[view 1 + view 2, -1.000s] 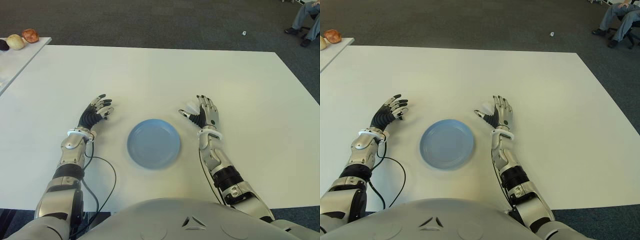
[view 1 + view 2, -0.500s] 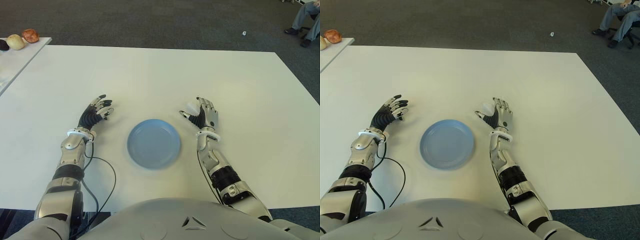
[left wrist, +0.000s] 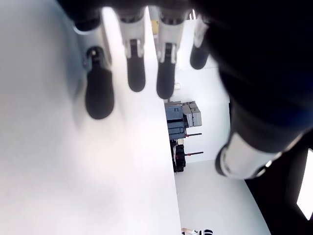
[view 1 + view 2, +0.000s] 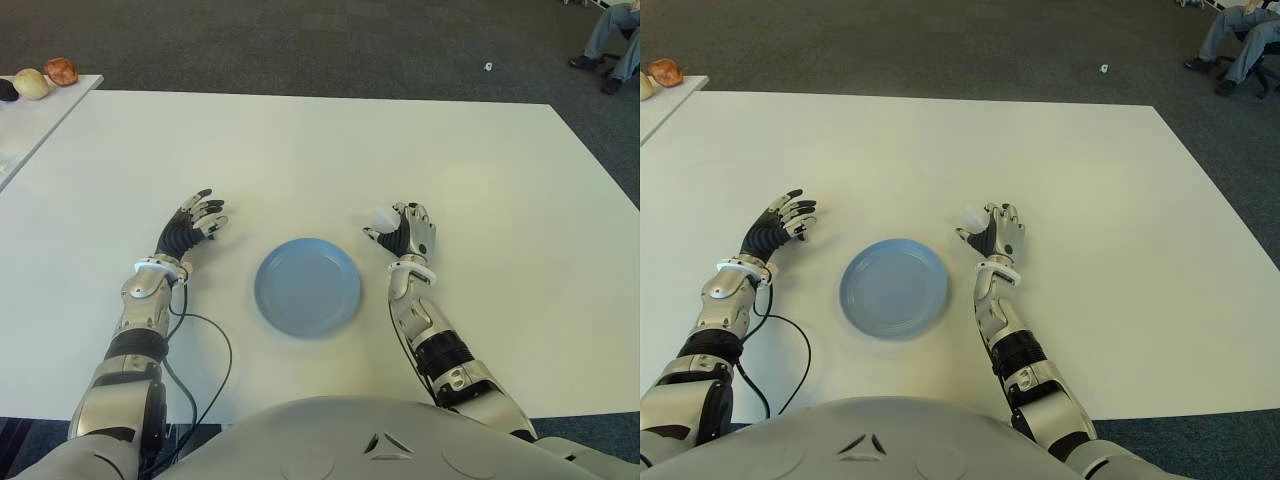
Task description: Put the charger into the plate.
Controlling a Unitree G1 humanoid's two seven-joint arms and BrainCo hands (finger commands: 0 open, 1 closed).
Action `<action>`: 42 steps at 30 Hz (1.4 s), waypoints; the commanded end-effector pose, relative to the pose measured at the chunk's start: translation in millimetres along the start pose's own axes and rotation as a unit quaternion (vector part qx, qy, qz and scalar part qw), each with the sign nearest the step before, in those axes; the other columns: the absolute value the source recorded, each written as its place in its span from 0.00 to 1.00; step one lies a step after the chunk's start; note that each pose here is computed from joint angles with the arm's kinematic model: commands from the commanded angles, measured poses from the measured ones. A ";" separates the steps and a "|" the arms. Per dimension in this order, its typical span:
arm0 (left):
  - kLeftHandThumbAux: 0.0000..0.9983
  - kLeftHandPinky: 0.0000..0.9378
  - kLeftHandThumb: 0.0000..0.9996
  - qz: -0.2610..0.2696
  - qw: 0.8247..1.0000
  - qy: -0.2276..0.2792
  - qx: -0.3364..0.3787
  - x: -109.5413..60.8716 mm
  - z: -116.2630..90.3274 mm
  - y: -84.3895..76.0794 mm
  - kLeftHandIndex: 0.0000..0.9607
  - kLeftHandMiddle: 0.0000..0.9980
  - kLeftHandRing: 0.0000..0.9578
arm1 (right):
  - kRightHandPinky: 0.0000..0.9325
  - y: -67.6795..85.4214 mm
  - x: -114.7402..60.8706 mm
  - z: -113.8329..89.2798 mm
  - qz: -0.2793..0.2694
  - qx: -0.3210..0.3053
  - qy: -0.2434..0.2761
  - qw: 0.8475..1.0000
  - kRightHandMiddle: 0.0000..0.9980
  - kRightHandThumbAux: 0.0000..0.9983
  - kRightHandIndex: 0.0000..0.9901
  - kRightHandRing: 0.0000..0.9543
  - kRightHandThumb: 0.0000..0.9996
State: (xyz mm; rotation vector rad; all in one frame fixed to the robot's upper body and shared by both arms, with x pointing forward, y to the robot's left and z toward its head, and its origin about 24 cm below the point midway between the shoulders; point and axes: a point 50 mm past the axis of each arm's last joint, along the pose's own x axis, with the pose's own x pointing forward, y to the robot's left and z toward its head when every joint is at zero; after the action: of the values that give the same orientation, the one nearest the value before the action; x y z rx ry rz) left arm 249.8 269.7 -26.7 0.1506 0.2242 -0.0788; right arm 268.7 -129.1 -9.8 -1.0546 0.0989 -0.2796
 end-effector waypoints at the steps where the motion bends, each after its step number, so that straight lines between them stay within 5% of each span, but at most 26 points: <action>1: 0.75 0.13 0.04 -0.011 0.998 0.058 -0.013 -9.7 -22.6 -7.9 0.12 0.23 0.20 | 0.85 4.9 -4.0 -5.2 0.015 0.012 0.027 0.999 0.53 0.68 0.40 0.84 0.85; 42: 0.72 0.10 0.03 -0.007 0.999 0.054 0.002 -11.7 -22.3 -5.8 0.13 0.21 0.17 | 0.89 -6.9 -1.7 5.2 -0.001 0.047 -0.002 0.999 0.54 0.68 0.41 0.90 0.86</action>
State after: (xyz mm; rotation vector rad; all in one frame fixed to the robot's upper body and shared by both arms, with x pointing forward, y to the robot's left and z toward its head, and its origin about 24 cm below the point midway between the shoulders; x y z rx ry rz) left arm 248.0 270.3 -26.9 0.1566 0.2225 -0.0791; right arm 267.4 -125.5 -4.3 -0.9705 0.0964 -0.2663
